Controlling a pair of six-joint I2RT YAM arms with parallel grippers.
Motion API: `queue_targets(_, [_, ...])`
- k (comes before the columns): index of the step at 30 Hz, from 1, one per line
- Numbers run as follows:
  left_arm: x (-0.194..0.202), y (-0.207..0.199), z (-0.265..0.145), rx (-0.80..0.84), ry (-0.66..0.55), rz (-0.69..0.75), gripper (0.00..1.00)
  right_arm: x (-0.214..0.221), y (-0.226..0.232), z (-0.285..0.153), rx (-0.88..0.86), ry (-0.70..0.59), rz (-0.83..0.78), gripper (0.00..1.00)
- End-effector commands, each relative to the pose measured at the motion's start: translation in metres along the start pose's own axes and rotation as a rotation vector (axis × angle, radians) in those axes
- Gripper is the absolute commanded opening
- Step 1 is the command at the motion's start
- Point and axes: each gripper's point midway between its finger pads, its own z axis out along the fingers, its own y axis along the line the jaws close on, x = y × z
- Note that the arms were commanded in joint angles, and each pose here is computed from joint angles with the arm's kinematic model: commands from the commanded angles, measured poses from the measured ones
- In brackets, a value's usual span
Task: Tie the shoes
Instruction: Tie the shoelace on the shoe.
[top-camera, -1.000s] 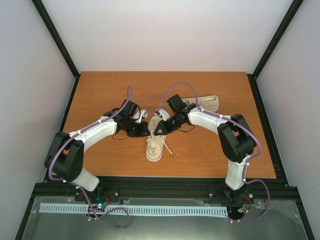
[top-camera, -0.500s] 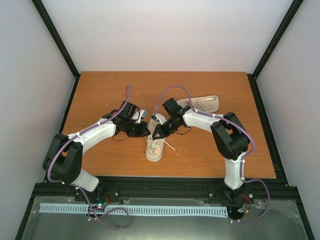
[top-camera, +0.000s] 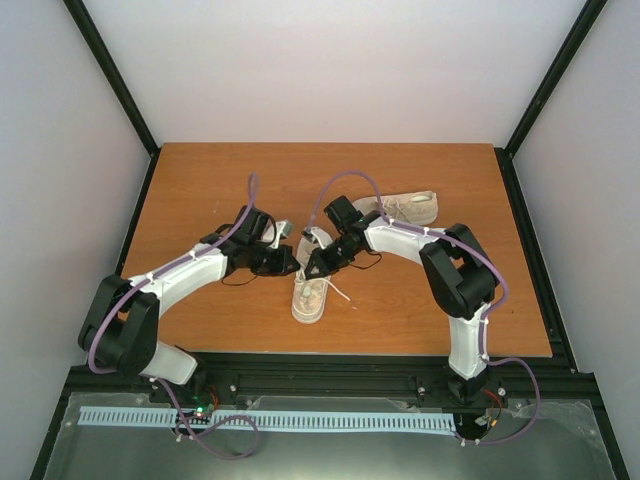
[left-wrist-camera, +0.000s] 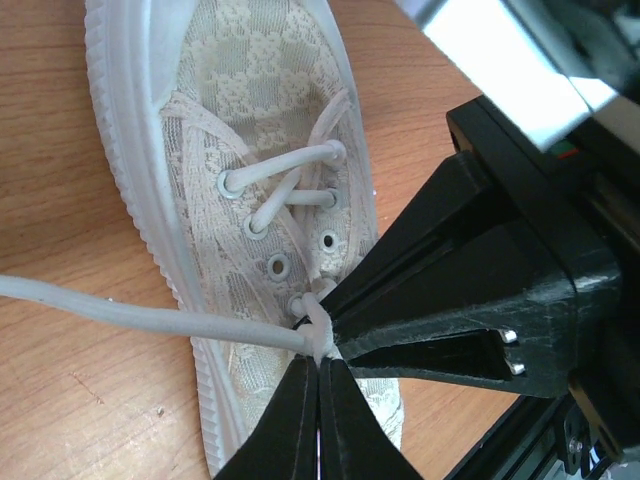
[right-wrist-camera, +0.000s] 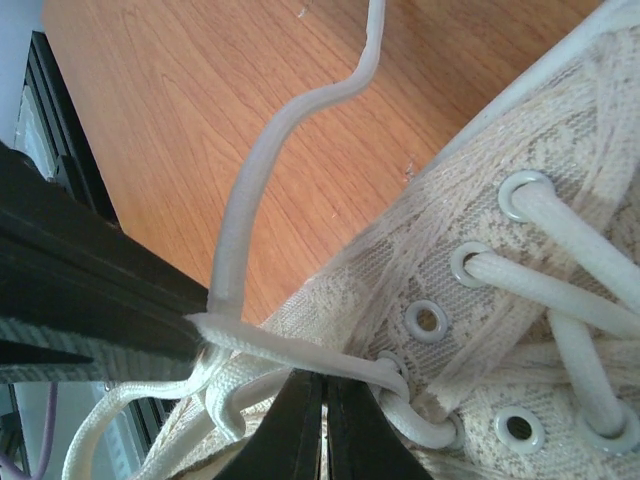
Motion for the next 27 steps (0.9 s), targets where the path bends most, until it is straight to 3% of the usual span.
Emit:
queue_targets(1, [-0.012, -0.013, -0.008, 0.051, -0.057, 0.031, 0.01, -0.001, -0.007, 0.006, 0.031, 0.011, -0.002, 0.03])
queue_targets(20, [0.025, -0.017, 0.004, 0.101, 0.1, 0.118, 0.01, -0.008, -0.009, 0.005, 0.047, -0.014, 0.005, 0.03])
queue_targets(27, [0.04, -0.001, 0.005, 0.031, 0.168, 0.128, 0.13, -0.006, -0.009, 0.002, 0.061, -0.026, 0.01, 0.03])
